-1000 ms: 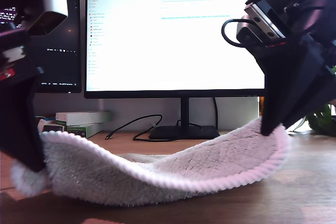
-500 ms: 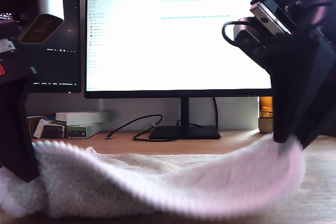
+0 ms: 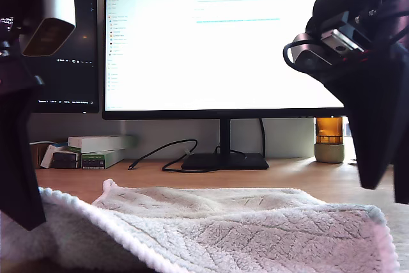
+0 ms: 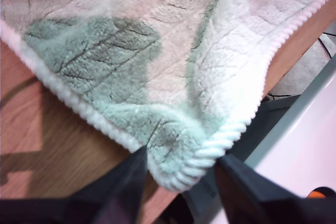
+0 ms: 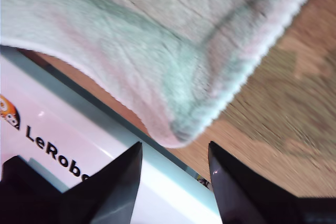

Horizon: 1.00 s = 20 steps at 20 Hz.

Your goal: Fold the tea towel to a neat square and place it to the right

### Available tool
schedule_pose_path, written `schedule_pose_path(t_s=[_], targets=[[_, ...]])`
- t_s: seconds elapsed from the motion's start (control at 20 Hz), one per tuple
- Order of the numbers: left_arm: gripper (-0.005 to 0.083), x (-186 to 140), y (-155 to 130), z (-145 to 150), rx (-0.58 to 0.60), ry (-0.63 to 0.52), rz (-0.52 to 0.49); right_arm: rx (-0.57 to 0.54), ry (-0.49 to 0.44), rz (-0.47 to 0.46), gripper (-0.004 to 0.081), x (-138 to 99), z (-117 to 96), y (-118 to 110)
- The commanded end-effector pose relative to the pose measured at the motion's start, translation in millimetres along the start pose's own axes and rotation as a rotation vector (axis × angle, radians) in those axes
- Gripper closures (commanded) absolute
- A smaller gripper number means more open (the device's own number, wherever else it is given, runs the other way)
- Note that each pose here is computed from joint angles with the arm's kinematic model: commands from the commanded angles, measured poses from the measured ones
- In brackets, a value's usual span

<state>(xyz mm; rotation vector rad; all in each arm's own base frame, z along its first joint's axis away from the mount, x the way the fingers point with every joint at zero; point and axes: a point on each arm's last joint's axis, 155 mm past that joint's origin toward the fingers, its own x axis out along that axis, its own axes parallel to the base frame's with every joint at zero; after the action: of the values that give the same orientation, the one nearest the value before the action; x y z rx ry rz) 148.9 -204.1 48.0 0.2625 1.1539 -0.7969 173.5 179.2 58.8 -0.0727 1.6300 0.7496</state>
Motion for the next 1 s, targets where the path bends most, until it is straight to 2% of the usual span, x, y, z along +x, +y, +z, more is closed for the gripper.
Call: schedule_pose_path(t_s=[0.0, 0.15, 0.3, 0.4, 0.5, 0.55, 0.6, 0.65, 0.7, 0.75, 0.95], targets=[[0.0342, -3, 1, 7, 0.004, -0.044, -0.002, -0.013, -0.016, 0.010, 0.0412, -1, 4, 2], [0.0344, -8, -1, 19, 0.016, -0.102, -0.013, -0.025, -0.038, 0.027, 0.0412, -2, 10, 6], [0.0340, -14, -15, 10, 0.035, -0.077, -0.092, -0.027, -0.042, 0.027, 0.0412, -2, 11, 6], [0.0306, -19, -24, 4, 0.039, -0.062, -0.139, -0.030, -0.048, 0.027, 0.0412, -2, 12, 6], [0.0315, -22, -21, 10, 0.039, -0.097, -0.117, -0.042, -0.071, 0.028, 0.0413, -2, 18, 6], [0.0375, -22, -11, 22, 0.034, -0.146, -0.063, -0.066, -0.098, 0.029, 0.0423, -3, 25, 7], [0.0510, -24, -5, 35, 0.035, -0.196, -0.030, -0.088, -0.127, 0.025, 0.0452, -3, 33, 8], [0.0680, -23, -1, 46, 0.049, -0.234, -0.010, -0.123, -0.156, 0.021, 0.0547, -3, 41, 11], [0.0810, -20, 1, 53, 0.062, -0.251, -0.004, -0.156, -0.185, 0.013, 0.0688, -3, 49, 12], [0.0795, -15, 4, 60, 0.071, -0.263, 0.007, -0.210, -0.223, 0.006, 0.0783, -5, 58, 14], [0.0797, 10, 28, 80, 0.100, -0.282, 0.053, -0.280, -0.339, -0.050, 0.0784, -11, 89, 10]])
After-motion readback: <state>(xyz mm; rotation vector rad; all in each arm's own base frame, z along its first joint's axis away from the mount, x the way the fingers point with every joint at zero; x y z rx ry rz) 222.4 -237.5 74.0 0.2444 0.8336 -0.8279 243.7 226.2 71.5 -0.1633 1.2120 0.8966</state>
